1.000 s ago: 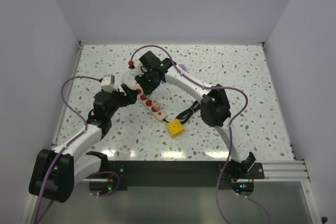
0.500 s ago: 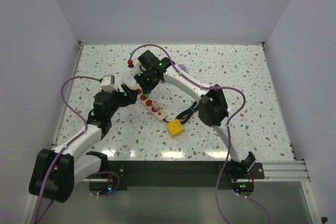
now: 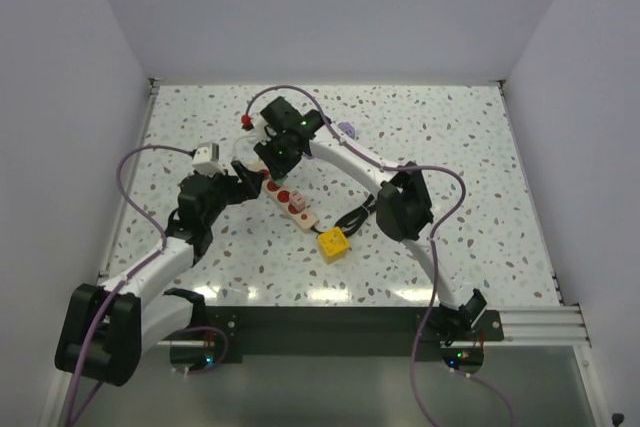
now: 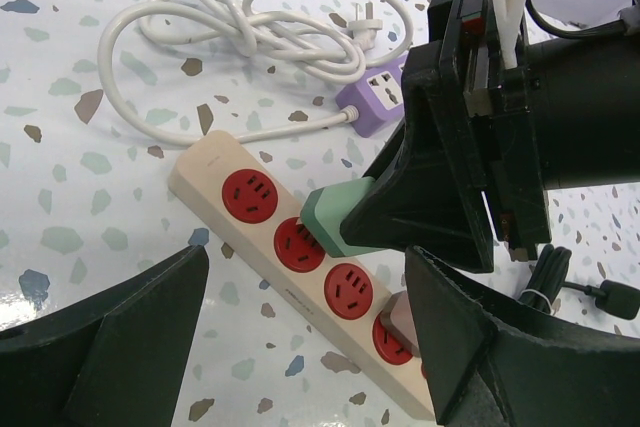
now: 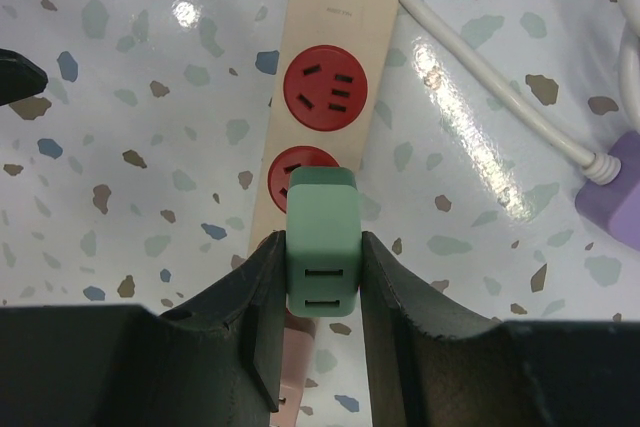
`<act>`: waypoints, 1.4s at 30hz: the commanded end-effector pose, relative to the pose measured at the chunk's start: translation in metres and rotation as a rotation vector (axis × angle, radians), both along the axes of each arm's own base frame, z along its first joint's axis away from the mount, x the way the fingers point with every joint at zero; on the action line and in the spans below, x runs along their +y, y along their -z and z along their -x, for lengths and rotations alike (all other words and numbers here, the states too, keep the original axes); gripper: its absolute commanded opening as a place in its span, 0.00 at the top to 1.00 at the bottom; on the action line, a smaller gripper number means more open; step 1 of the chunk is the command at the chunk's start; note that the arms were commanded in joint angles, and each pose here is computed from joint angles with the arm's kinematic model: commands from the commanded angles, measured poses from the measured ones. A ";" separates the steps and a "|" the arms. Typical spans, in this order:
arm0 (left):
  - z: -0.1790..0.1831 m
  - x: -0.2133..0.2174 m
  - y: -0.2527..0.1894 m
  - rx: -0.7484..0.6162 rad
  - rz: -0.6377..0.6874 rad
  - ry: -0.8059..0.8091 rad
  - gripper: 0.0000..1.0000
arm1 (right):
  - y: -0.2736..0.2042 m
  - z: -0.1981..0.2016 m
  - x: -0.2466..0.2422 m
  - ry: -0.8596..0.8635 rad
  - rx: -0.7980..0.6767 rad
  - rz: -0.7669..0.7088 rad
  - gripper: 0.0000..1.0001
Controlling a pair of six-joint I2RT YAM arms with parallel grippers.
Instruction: Insert the plug
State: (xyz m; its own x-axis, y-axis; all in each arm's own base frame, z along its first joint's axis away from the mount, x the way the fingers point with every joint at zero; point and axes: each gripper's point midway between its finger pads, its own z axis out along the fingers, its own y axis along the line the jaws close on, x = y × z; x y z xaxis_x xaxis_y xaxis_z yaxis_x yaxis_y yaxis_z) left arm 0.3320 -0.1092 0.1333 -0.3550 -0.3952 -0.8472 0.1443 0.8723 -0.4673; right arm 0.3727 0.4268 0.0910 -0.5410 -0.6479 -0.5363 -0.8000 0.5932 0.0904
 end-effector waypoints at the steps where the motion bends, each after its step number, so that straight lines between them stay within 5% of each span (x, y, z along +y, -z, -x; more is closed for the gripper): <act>1: -0.003 0.001 -0.010 -0.051 -0.015 0.010 0.15 | -0.011 0.009 -0.008 0.008 -0.004 0.034 1.00; 19: -0.002 0.000 -0.010 -0.052 -0.012 0.016 0.15 | -0.023 0.014 -0.025 0.021 -0.043 0.068 1.00; 42: 0.000 0.001 -0.009 -0.050 -0.016 0.014 0.14 | -0.043 0.006 0.003 0.001 -0.067 -0.062 1.00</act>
State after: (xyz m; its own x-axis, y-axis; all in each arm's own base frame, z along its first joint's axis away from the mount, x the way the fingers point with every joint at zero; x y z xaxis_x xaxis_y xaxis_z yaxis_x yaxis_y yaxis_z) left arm 0.3309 -0.1108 0.1379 -0.3480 -0.3960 -0.8497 0.1591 0.8683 -0.4698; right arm 0.3617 0.4149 0.0931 -0.5408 -0.6632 -0.5174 -0.7957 0.6028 0.0591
